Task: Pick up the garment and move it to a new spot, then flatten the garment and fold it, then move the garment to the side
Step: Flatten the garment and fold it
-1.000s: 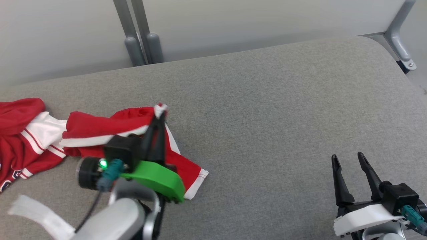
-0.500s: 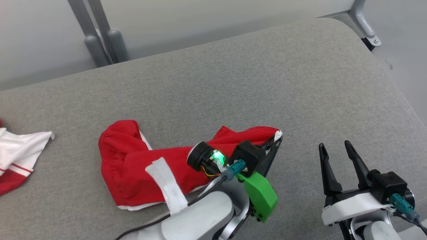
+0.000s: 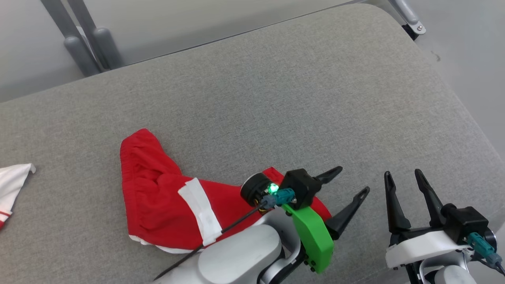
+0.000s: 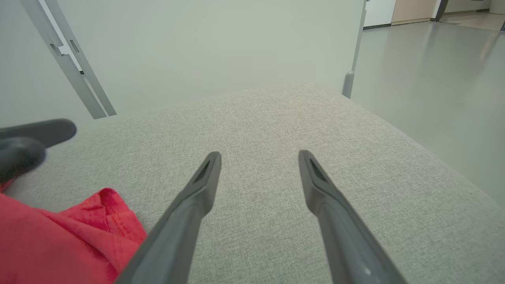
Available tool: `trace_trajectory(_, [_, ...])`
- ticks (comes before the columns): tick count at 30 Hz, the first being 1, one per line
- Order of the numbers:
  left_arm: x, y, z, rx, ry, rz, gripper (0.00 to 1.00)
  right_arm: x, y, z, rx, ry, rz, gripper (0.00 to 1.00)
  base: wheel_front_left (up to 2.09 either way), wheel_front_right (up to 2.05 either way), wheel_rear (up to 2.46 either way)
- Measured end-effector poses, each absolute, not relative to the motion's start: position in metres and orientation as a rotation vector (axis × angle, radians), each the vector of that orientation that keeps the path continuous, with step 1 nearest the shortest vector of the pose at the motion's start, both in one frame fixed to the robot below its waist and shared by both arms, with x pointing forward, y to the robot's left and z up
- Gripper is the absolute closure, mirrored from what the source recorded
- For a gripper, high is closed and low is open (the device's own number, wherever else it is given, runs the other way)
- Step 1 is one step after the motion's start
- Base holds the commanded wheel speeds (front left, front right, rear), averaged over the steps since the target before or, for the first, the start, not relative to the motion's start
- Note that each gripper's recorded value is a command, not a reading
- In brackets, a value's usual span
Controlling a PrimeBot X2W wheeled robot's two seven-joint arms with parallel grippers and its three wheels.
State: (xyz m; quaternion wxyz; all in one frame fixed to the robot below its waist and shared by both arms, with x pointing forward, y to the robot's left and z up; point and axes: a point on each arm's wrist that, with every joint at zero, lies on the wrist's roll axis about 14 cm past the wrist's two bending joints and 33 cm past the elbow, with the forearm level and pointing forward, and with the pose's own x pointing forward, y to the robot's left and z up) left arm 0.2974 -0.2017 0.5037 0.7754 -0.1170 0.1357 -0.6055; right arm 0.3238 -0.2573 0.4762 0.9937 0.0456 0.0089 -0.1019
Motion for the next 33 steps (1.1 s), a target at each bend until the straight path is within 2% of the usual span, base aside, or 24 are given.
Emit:
trace_trajectory(8, [0.365,-0.167,0.536,-0.298,0.127,-1.033,0.0,0.335,-0.242,0.484,0.071,-0.007,-0.131,0.0,0.0,0.0,0.0])
trace_trajectory(16, [0.422,-0.062,0.539,-0.254,0.034,-0.677,0.0,0.343,-0.218,0.495,0.032,-0.04,-0.023,0.0,0.0,0.0,0.0])
trace_trajectory(26, [0.4,0.084,0.522,-0.135,-0.034,-0.31,0.0,0.346,-0.188,0.518,0.029,-0.117,0.086,0.0,0.0,0.0,0.0])
trace_trajectory(33, [0.361,0.153,0.51,-0.108,-0.047,-0.148,0.0,0.347,-0.179,0.522,0.026,-0.127,0.117,0.0,0.0,0.0,0.0])
